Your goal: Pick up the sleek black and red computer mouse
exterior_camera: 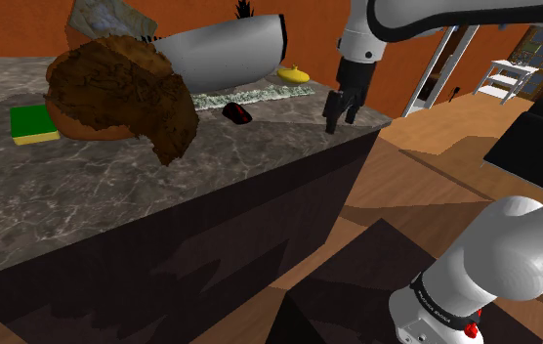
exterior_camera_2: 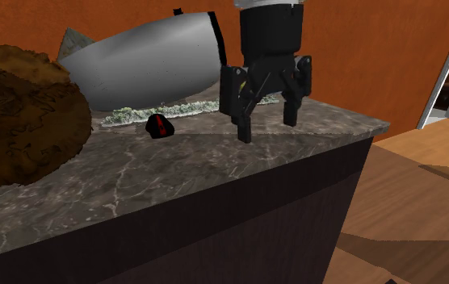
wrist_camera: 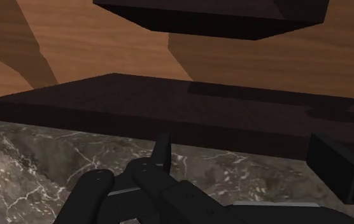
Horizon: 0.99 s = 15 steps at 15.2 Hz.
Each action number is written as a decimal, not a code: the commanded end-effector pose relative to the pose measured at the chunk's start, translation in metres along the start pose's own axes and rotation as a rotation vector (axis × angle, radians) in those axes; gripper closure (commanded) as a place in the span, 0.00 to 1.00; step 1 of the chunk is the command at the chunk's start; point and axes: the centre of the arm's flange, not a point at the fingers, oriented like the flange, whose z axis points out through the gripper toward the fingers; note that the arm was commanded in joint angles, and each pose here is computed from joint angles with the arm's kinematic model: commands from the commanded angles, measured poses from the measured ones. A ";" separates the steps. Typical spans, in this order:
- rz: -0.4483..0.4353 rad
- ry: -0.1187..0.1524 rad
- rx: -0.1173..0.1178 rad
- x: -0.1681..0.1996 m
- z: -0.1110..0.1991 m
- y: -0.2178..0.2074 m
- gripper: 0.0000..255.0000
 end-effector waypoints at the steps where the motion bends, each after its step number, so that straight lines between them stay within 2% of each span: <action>1: 0.003 0.010 0.003 0.026 0.004 -0.007 0.00; 15: 0.025 0.074 0.020 0.193 0.017 -0.056 0.00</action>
